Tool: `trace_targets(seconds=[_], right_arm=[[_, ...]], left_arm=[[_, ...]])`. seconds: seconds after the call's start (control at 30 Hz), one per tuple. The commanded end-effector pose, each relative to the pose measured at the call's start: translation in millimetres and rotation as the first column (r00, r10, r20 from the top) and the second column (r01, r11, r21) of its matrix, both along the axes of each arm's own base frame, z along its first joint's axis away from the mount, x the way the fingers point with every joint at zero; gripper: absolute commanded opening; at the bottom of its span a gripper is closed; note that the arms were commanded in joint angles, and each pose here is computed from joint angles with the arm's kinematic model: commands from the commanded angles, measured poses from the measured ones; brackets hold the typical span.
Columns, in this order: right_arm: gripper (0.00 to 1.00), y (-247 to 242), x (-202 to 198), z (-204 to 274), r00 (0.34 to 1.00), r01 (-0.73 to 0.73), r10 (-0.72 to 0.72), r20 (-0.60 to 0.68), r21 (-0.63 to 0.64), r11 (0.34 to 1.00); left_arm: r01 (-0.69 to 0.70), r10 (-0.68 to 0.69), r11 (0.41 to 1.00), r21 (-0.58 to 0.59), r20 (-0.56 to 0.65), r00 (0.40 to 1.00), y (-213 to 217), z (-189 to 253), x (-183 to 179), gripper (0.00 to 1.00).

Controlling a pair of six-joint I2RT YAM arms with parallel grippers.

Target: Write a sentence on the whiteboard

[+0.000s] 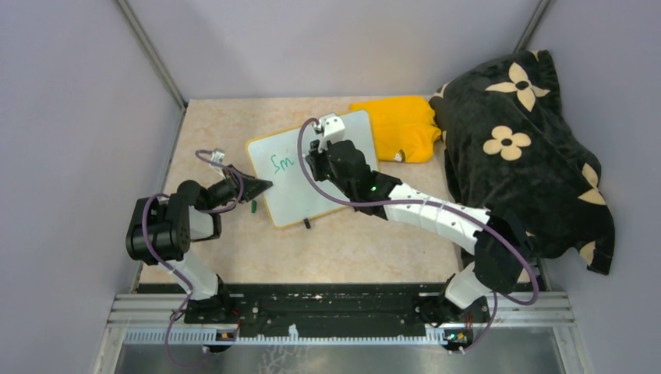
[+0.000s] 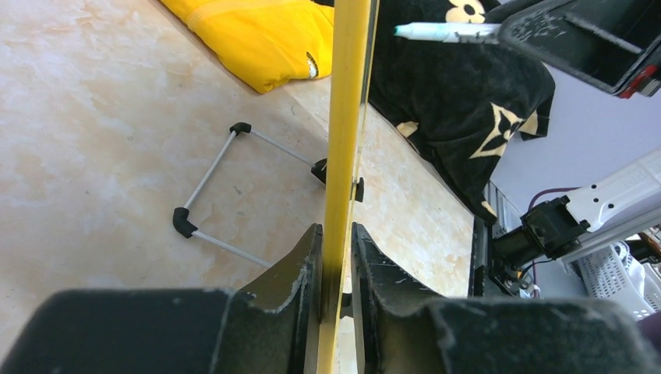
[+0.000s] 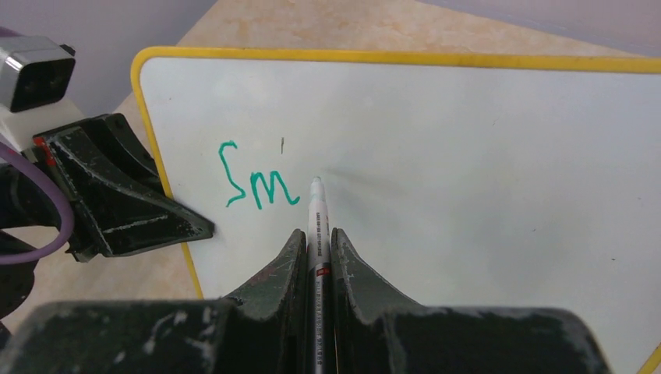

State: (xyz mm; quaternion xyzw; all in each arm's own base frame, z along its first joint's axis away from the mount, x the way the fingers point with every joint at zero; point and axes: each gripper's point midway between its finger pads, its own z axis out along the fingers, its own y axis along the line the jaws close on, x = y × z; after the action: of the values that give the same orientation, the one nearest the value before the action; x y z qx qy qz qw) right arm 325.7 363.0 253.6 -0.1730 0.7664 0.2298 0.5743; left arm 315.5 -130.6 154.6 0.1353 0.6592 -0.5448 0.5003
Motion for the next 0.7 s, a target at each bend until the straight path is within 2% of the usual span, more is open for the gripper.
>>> trace_targets(seconds=[0.0,0.2,0.67], right_arm=[[0.0,-3.5,-3.2,58.9,0.997,-0.017,0.008,0.072,0.119,0.993],[0.0,0.4,-1.9,63.6,0.996,-0.031,0.021,0.085,0.115,0.993],[0.0,17.0,2.5,52.4,0.996,-0.064,0.058,0.067,0.096,0.993]], left_arm=[[0.006,-0.01,1.0,0.027,0.143,0.99,-1.4,19.9,2.0,0.26],[0.004,-0.008,1.0,0.028,0.139,0.99,-1.1,19.2,2.6,0.31],[0.004,-0.007,1.0,0.03,0.123,0.992,-0.9,16.2,5.0,0.32]])
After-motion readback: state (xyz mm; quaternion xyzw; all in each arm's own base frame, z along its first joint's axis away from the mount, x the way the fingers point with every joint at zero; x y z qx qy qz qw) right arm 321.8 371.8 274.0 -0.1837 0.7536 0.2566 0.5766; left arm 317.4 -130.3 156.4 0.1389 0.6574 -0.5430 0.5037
